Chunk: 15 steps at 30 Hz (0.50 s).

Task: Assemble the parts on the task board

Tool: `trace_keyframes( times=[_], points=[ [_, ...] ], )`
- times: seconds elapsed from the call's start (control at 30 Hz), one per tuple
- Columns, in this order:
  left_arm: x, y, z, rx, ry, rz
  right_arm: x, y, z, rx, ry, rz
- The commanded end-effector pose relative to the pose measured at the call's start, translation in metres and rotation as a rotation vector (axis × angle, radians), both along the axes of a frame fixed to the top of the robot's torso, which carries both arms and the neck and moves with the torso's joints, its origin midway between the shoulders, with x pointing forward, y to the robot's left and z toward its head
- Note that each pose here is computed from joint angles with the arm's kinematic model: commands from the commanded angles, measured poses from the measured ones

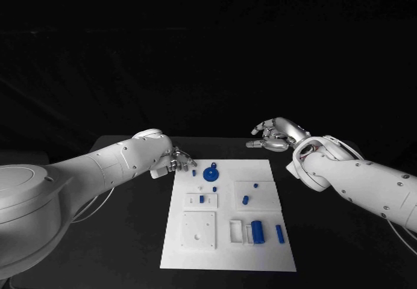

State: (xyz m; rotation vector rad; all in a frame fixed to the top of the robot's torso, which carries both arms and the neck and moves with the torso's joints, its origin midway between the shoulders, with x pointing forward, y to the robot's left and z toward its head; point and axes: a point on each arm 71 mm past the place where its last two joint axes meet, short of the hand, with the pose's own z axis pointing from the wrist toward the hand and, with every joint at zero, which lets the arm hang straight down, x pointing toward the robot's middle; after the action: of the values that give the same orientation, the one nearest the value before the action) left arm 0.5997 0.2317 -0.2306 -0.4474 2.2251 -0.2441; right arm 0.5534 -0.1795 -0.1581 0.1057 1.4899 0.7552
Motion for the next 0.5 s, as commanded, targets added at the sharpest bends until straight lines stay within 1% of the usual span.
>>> trace_keyframes(
  times=[0.03,0.13,0.5],
  points=[
    [-0.0017,-0.0078,-0.003,-0.038,0.02,-0.035,-0.0008,0.0023,0.0001,-0.002,0.002,0.013],
    [-0.0027,-0.0084,-0.0059,-0.048,0.029,-0.03,-0.001,0.0021,0.0002,-0.002,0.002,0.014],
    [-0.003,-0.0044,-0.0111,-0.046,0.041,-0.019,-0.0009,0.0028,0.0002,-0.001,0.002,0.015]
  ],
)
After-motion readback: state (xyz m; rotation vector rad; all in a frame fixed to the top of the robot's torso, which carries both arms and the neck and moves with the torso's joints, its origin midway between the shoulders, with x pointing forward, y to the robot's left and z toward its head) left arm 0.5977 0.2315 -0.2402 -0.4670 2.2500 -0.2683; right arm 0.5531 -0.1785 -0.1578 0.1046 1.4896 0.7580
